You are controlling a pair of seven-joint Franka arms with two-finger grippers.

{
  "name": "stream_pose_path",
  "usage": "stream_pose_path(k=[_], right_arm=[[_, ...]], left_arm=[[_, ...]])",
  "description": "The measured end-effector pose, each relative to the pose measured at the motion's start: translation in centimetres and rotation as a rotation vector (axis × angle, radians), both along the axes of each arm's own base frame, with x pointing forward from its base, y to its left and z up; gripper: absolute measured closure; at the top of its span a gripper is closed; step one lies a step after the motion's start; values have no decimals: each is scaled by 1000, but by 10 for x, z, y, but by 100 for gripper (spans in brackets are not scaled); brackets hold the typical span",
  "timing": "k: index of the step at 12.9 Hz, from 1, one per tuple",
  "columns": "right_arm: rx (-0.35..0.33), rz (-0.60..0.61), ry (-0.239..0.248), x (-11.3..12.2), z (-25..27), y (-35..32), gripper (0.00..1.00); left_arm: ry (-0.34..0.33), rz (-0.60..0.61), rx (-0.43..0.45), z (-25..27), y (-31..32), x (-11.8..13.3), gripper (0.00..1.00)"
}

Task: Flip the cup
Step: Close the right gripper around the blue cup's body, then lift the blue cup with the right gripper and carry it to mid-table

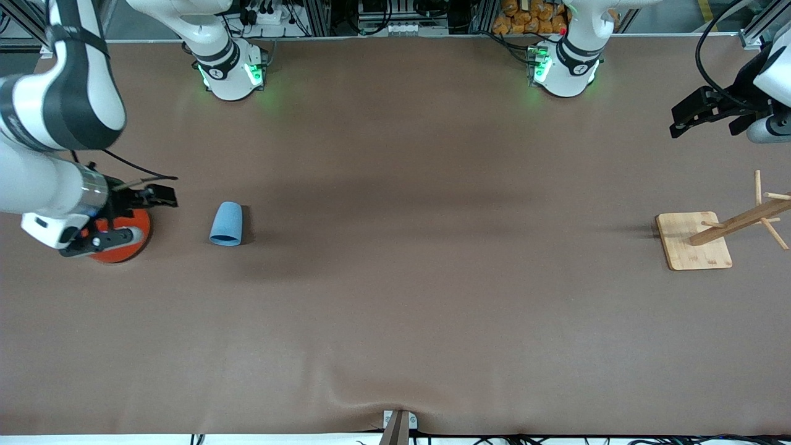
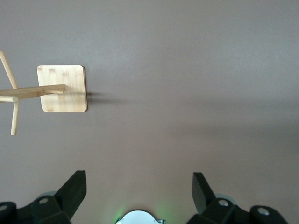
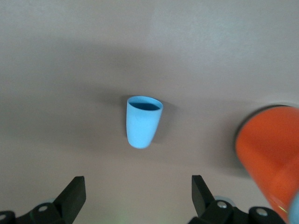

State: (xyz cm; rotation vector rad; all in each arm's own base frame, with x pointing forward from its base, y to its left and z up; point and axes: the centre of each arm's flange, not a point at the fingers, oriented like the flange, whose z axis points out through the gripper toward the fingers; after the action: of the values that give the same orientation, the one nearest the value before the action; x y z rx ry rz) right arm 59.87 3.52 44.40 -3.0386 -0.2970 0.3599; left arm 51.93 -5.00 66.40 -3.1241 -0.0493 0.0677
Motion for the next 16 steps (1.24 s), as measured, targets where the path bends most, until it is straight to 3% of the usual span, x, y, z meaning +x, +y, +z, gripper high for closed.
stream_pose_path(k=[5, 8, 11, 16], right_arm=[[15, -52, -22, -41, -118, 4, 0], [30, -80, -39, -67, -162, 6, 0], [28, -58, -66, -81, -181, 22, 0], [25, -69, -94, -84, -187, 18, 0]], left_arm=[[1, 3, 0, -1, 2, 1, 0], [3, 6, 0, -2, 3, 2, 0], [9, 6, 0, -5, 3, 4, 0], [4, 6, -1, -8, 3, 7, 0]])
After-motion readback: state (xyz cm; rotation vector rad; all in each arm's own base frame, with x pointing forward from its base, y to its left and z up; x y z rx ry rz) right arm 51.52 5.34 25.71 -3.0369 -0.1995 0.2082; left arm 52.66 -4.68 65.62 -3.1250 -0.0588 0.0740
